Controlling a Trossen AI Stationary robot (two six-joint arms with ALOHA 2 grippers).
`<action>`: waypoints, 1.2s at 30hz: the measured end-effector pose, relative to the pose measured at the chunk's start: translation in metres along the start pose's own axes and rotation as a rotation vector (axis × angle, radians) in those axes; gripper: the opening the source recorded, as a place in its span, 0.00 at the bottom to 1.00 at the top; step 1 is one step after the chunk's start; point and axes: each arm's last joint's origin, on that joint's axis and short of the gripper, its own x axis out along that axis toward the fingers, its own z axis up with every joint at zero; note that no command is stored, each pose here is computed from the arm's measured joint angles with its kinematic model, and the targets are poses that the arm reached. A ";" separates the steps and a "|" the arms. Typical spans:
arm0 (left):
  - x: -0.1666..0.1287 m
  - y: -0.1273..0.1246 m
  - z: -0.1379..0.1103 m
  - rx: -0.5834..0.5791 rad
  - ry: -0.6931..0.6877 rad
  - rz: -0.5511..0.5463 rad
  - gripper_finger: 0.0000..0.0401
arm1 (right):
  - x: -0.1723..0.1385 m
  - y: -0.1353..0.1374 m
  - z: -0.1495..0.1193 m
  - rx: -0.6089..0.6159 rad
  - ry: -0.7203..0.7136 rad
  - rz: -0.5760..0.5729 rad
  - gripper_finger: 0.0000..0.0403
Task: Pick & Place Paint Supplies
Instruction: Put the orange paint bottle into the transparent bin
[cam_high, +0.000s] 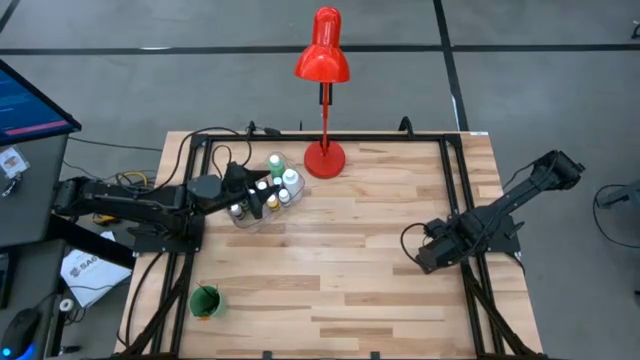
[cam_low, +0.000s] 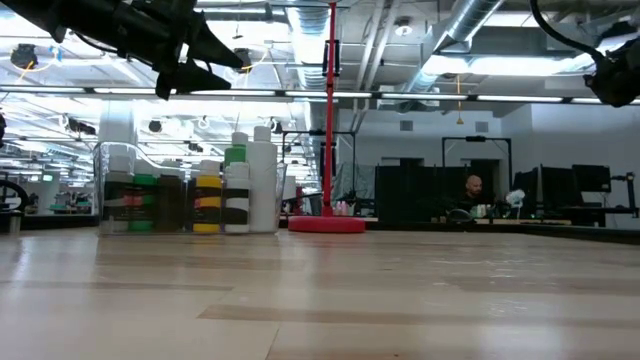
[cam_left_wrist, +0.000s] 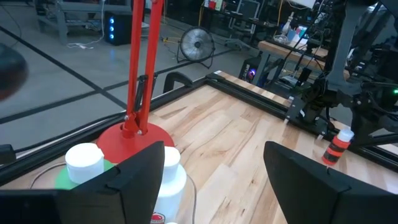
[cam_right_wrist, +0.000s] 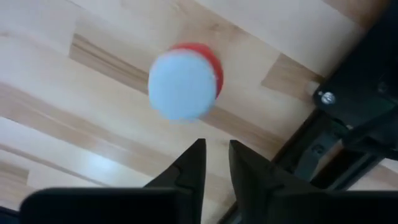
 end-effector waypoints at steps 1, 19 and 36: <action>0.000 0.000 0.000 0.000 0.000 0.000 0.66 | 0.000 0.001 0.000 -0.003 -0.005 0.008 0.16; 0.000 -0.001 0.000 0.000 0.007 -0.021 0.66 | 0.015 0.003 -0.042 -0.161 -0.155 0.047 0.52; 0.000 -0.001 0.000 0.000 0.007 -0.021 0.66 | 0.096 0.015 -0.050 -0.201 -0.500 0.009 0.68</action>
